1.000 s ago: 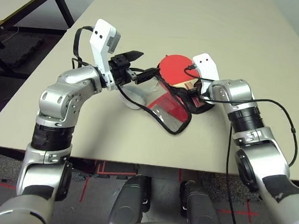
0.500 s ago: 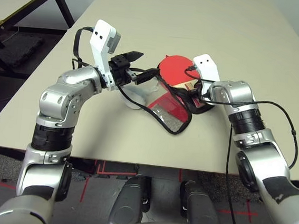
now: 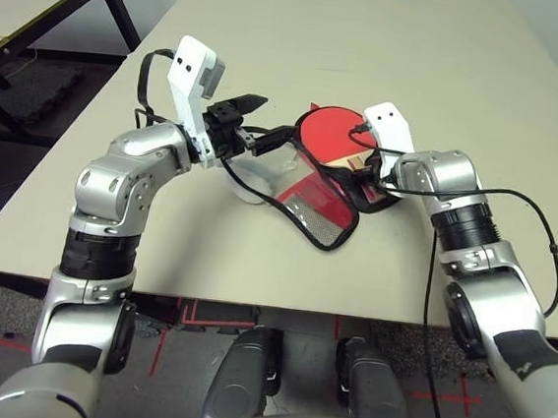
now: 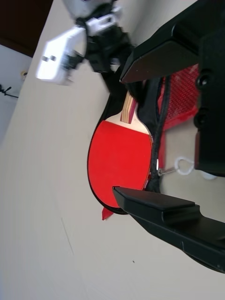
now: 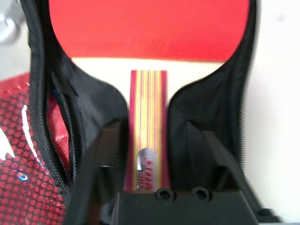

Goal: Store the ping-pong paddle in its case and zip it.

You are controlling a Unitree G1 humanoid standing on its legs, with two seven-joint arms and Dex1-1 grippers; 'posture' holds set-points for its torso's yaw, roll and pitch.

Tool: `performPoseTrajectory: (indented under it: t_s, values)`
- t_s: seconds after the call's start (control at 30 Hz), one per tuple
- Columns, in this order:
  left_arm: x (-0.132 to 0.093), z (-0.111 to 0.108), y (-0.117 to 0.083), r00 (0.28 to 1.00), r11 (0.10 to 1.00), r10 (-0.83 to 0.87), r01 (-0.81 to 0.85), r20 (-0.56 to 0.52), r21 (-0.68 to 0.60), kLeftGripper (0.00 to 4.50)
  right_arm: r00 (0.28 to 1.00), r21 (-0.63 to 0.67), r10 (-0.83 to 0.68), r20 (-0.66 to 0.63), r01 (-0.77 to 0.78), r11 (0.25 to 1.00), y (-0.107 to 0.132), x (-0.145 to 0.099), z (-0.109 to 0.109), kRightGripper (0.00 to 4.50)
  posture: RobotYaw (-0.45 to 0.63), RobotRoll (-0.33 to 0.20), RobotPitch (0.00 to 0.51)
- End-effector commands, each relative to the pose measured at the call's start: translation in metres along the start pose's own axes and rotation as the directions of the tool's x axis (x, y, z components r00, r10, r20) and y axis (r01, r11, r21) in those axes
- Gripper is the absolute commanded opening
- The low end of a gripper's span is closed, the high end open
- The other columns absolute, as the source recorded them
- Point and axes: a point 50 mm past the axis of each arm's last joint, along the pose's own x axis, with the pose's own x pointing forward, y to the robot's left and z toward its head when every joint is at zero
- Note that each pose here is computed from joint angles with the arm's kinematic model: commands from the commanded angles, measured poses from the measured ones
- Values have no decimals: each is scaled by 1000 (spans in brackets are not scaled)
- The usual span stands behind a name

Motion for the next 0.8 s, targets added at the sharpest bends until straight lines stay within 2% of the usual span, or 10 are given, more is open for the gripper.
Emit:
performPoseTrajectory:
  t_s: [0.03,0.07,0.17,0.27,0.33,0.4,0.6,0.8]
  values:
    - [-25,5,26,995,995,97,-97,-23,9,4500,998,20,26,60,-27,999,-9,-21,8,4230,116,0,106]
    - [-33,4,34,991,991,133,-132,-33,12,4500,996,24,34,77,-36,999,-12,-27,9,4481,114,0,105]
    - [-62,-1,58,969,971,237,-236,-69,23,4500,978,11,121,169,-125,992,-17,-43,12,4481,112,0,105]
    - [-84,-10,70,948,956,294,-293,-119,26,4500,908,-105,256,332,-234,967,-16,-57,16,4481,101,0,106]
    - [-94,-18,74,940,952,306,-307,-150,18,4500,863,-230,343,371,-272,934,-17,-64,12,4481,99,0,107]
    - [-100,-26,76,934,950,307,-311,-181,11,4500,832,-300,403,381,-301,905,-18,-67,7,4481,99,0,107]
    - [-99,-56,63,929,967,221,-247,-297,-55,4500,787,-358,476,394,-346,868,-17,-74,1,4481,76,0,118]
    - [-74,-74,31,931,988,42,-92,-363,-121,4500,783,-379,488,386,-348,857,-14,-75,1,4481,62,0,124]
